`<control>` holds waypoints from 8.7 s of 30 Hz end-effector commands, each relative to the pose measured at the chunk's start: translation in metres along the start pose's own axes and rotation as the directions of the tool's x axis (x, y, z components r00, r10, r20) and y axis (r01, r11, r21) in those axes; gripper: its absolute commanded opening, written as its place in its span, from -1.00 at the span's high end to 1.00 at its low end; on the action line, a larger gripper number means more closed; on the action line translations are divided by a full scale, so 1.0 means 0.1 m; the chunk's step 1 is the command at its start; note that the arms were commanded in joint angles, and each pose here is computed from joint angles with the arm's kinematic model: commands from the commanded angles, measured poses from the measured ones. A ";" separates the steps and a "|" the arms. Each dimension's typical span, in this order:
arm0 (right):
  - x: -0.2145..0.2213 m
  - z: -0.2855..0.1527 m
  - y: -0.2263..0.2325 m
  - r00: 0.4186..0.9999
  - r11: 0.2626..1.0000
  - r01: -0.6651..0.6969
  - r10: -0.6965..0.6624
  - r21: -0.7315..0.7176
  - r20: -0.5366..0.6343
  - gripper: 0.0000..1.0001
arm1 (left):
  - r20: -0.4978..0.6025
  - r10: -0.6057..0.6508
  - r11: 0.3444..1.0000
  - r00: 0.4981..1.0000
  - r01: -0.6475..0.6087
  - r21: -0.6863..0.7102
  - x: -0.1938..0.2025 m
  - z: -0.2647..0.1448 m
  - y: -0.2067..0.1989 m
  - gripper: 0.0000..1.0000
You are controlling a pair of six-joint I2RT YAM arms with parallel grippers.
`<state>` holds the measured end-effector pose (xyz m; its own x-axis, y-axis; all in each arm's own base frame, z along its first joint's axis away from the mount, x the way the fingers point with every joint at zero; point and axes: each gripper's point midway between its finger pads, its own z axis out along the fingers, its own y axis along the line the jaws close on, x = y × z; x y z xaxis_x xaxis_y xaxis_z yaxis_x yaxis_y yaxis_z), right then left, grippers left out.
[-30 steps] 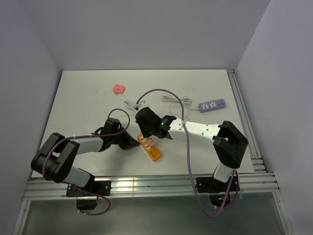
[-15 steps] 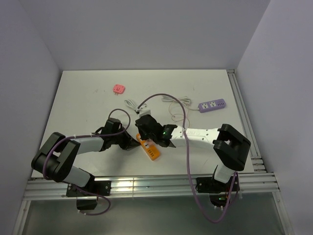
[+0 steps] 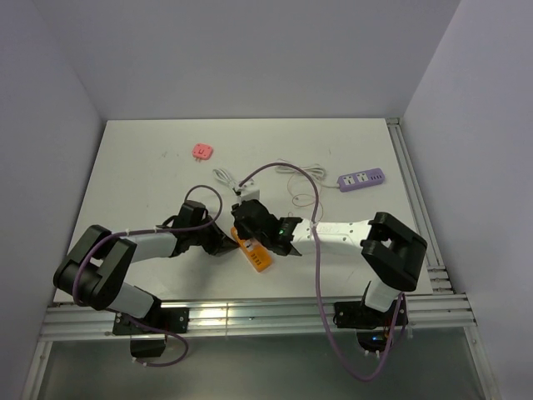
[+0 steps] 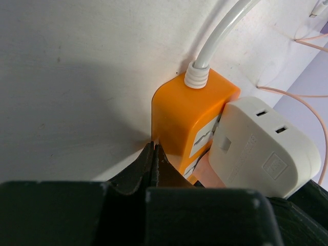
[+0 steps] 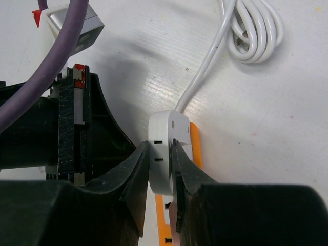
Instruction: Insert the plug
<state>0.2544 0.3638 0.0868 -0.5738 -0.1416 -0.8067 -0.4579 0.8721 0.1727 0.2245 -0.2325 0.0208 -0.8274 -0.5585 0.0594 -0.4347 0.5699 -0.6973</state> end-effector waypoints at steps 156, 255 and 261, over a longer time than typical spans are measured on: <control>0.50 -0.62 -1.05 0.964 0.986 -0.003 0.047 0.164 -0.261 -0.16 | 0.653 0.301 0.954 0.695 -0.222 -0.204 -3.12 -1.28 -1.73 -0.72; -1.55 -1.88 -0.72 0.838 0.756 -0.543 0.514 -0.364 -0.183 -0.12 | 0.558 0.823 0.158 0.103 -0.986 -0.053 0.40 -1.44 -2.63 0.99; -1.49 -1.86 -0.66 0.824 0.739 -0.566 0.501 -0.366 -0.262 0.04 | 0.551 0.833 0.094 0.052 -0.994 -0.048 0.60 -1.43 -2.59 0.99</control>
<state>0.2516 0.2392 0.2987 -0.8553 0.2286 -0.4650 -0.2707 0.5680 0.7772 0.2429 -0.3217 0.2787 -0.2974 0.1591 -0.9414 0.7323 0.6706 -0.1181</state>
